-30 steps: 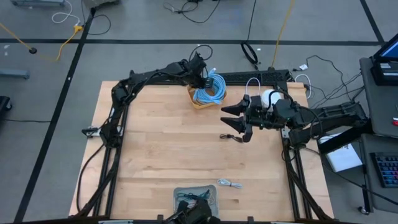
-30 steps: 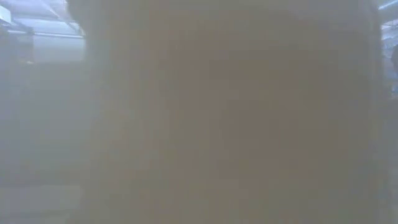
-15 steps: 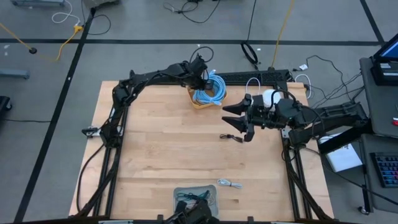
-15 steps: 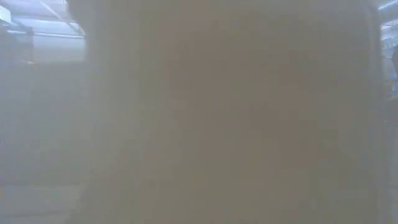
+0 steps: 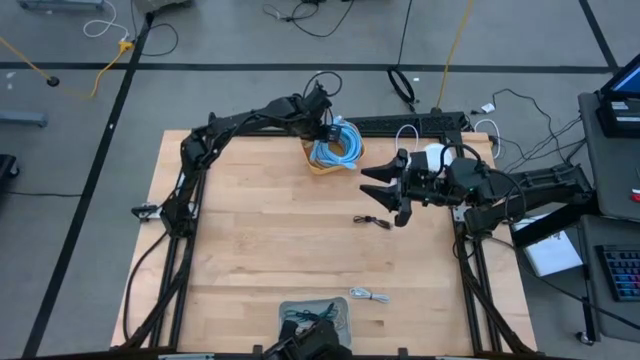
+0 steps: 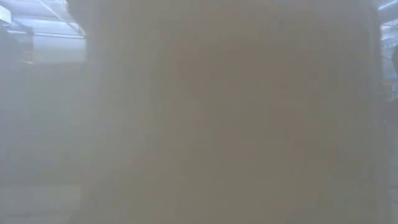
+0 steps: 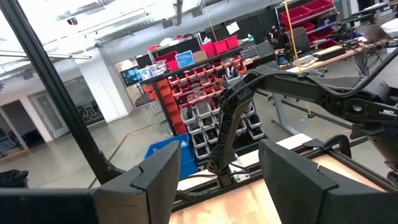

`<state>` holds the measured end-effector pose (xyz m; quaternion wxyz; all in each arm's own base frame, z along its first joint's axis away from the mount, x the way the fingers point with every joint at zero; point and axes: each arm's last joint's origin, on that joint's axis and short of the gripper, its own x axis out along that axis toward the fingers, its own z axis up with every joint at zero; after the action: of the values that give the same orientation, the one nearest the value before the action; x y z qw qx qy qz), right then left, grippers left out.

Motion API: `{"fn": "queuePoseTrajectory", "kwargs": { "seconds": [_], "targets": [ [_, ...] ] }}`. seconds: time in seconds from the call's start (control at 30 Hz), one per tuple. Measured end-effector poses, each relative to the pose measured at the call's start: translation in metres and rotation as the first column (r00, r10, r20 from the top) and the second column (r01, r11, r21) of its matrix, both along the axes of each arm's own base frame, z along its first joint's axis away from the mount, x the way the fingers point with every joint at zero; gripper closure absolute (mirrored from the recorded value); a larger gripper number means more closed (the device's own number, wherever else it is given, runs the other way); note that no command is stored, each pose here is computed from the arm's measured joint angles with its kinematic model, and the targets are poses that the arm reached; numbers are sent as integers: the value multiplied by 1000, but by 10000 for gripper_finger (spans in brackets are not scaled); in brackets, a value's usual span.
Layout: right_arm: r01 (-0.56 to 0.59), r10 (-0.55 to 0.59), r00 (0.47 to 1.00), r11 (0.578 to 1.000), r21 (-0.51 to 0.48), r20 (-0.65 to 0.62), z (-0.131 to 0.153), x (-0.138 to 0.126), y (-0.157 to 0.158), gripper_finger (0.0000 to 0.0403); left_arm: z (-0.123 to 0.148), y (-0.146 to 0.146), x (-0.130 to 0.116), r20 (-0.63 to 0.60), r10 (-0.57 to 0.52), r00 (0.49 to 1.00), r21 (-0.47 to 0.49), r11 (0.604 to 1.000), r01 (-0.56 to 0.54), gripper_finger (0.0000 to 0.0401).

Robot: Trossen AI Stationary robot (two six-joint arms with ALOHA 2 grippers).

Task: Pick & Place USB Port
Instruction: Put the HDMI cable into the yellow bin, then put the black charger cable into the gray bin

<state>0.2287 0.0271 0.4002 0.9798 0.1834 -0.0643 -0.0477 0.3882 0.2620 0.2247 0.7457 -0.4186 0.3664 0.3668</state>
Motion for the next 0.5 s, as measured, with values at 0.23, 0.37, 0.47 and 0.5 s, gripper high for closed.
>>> {"fn": "queuePoseTrajectory", "kwargs": {
  "seconds": [0.23, 0.37, 0.47, 0.5],
  "targets": [
    [-1, 1, 1000, 1000, -1, -2, 0, 0, 0, 193, 3, -2, 1, 28, -20, 999, -26, 999, 21, 227],
    [-1, 0, 1000, 1000, -11, -27, -3, 0, 0, 193, 25, -5, -4, 81, -27, 996, 10, 1000, 26, 227],
    [5, -6, 999, 1000, -18, -47, -4, 0, 0, 193, 53, -7, -14, 116, -22, 993, 85, 996, 12, 226],
    [20, -21, 998, 1000, -18, -55, -5, 0, 0, 193, 63, -8, -19, 125, -23, 992, 108, 994, 9, 226]
  ]
}}
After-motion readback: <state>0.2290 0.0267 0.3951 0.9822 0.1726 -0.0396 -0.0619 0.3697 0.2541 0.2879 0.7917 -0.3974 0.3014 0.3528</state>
